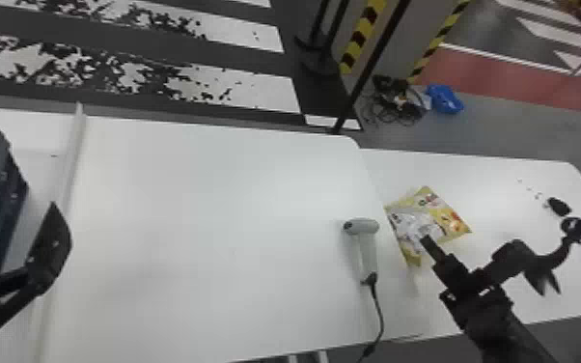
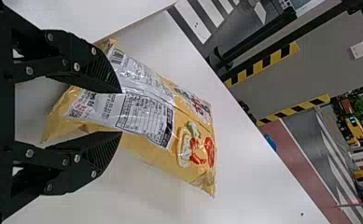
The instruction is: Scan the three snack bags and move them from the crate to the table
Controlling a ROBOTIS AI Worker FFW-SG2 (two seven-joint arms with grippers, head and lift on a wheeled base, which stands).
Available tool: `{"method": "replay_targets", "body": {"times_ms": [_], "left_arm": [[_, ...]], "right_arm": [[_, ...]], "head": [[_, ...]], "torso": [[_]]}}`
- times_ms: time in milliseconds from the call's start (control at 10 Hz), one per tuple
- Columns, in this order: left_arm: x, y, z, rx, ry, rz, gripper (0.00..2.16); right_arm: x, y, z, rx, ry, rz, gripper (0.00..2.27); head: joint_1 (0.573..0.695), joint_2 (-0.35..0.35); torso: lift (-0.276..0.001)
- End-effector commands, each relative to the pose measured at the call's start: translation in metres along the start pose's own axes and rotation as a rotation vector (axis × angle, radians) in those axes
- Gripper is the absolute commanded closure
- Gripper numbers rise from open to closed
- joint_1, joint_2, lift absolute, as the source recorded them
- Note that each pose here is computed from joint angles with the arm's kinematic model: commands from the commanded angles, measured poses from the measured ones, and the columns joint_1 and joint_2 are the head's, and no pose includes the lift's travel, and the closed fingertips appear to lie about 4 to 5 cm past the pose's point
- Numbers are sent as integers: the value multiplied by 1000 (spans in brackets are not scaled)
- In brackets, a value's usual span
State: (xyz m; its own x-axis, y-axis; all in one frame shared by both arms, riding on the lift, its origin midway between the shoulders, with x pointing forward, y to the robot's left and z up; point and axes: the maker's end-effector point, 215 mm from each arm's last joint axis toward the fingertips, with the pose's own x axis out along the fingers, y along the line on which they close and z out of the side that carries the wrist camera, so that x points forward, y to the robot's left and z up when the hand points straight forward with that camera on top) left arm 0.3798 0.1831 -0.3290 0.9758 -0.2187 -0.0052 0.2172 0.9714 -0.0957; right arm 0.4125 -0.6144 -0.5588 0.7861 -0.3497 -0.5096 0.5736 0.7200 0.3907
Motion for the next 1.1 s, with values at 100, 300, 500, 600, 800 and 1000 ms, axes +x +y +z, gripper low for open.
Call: {"method": "replay_targets", "body": {"times_ms": [100,300,500,600,800,1000], "left_arm": [[1,-2,-2,-3,3,-2,33],[3,-7,-2,-3,0,-7,33],[4,-8,-1,4,-2,-3,33],[4,-8,-1,4,-2,-2,33],[4,-9,-2,4,3,-4,33],[4,-9,-3,5,5,-6,33]], "right_arm": [[-28,13,23,-43,-66,39,56],[-61,61,37,-128,-108,145,60],[-90,125,22,-165,-94,260,60],[-108,163,11,-185,-89,328,60],[-147,241,-25,-280,-62,461,60],[-177,291,-65,-339,-33,525,66]], "head": [[695,-350],[695,-350],[695,-350],[695,-350],[695,-350],[695,-277]], "torso": [[-62],[-62],[-62],[-62],[-62],[-62]]}}
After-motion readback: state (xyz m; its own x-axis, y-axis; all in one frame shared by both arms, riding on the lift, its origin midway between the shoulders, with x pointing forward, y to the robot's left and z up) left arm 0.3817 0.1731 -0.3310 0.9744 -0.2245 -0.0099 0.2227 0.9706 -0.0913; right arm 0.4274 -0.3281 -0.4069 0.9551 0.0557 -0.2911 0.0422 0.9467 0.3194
